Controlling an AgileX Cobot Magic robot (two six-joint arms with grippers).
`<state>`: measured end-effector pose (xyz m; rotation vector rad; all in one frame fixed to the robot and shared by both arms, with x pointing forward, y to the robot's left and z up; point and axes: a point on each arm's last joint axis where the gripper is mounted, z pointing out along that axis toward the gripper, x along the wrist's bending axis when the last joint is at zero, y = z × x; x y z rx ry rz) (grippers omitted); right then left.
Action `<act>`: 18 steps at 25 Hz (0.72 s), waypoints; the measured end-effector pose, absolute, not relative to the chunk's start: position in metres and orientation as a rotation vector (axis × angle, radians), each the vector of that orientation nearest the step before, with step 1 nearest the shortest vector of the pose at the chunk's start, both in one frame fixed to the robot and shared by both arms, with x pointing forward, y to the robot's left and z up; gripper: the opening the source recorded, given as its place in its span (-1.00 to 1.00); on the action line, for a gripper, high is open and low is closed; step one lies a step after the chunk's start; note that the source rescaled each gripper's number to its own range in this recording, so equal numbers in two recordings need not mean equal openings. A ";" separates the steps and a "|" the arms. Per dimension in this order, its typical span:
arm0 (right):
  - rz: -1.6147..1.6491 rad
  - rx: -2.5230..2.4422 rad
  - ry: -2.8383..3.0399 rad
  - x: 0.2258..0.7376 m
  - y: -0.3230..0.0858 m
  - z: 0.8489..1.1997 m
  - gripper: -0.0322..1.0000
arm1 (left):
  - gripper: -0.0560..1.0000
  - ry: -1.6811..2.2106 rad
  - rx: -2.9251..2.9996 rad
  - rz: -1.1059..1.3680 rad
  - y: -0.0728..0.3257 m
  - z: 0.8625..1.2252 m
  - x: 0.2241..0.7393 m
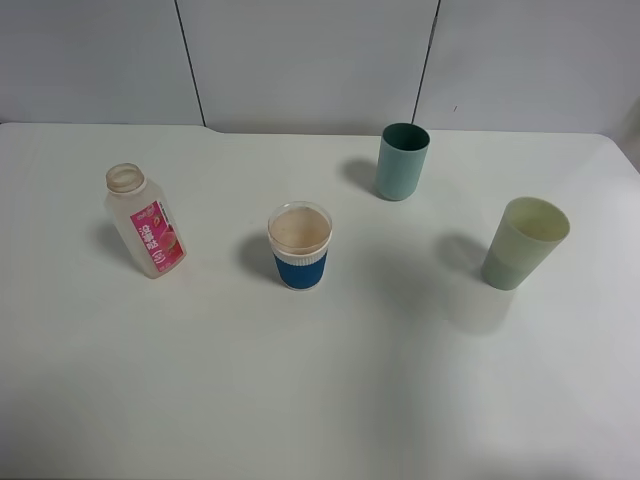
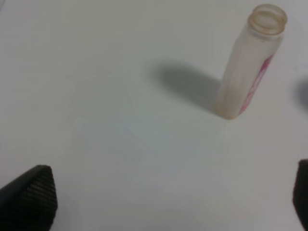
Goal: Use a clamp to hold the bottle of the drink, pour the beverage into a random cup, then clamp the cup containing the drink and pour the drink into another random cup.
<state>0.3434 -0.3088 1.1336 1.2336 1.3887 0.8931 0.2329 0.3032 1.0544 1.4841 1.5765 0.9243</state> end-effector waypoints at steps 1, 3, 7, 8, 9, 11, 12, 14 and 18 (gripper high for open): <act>0.897 1.241 1.386 0.335 -0.308 1.134 0.56 | 1.00 1.576 1.484 0.924 0.303 1.054 0.233; 0.921 1.259 1.367 0.316 -0.307 1.134 0.56 | 1.00 1.576 1.484 0.924 0.303 1.054 0.233; 0.915 1.330 1.391 0.284 -0.304 1.126 0.56 | 1.00 1.576 1.484 0.924 0.303 1.054 0.233; 0.910 1.364 1.412 0.278 -0.304 1.121 0.56 | 1.00 1.576 1.484 0.924 0.303 1.054 0.233; 0.908 1.389 1.425 0.272 -0.303 1.118 0.56 | 1.00 1.576 1.484 0.924 0.303 1.054 0.233; 0.885 1.455 1.461 0.260 -0.302 1.110 0.56 | 1.00 1.576 1.484 0.924 0.303 1.054 0.233; 0.870 1.483 1.480 0.256 -0.302 1.107 0.56 | 1.00 1.576 1.484 0.924 0.303 1.054 0.233; 0.859 1.519 1.495 0.247 -0.301 1.101 0.56 | 1.00 1.576 1.484 0.924 0.303 1.054 0.233; 0.877 1.544 1.519 0.236 -0.298 1.085 0.56 | 1.00 1.576 1.484 0.924 0.303 1.054 0.233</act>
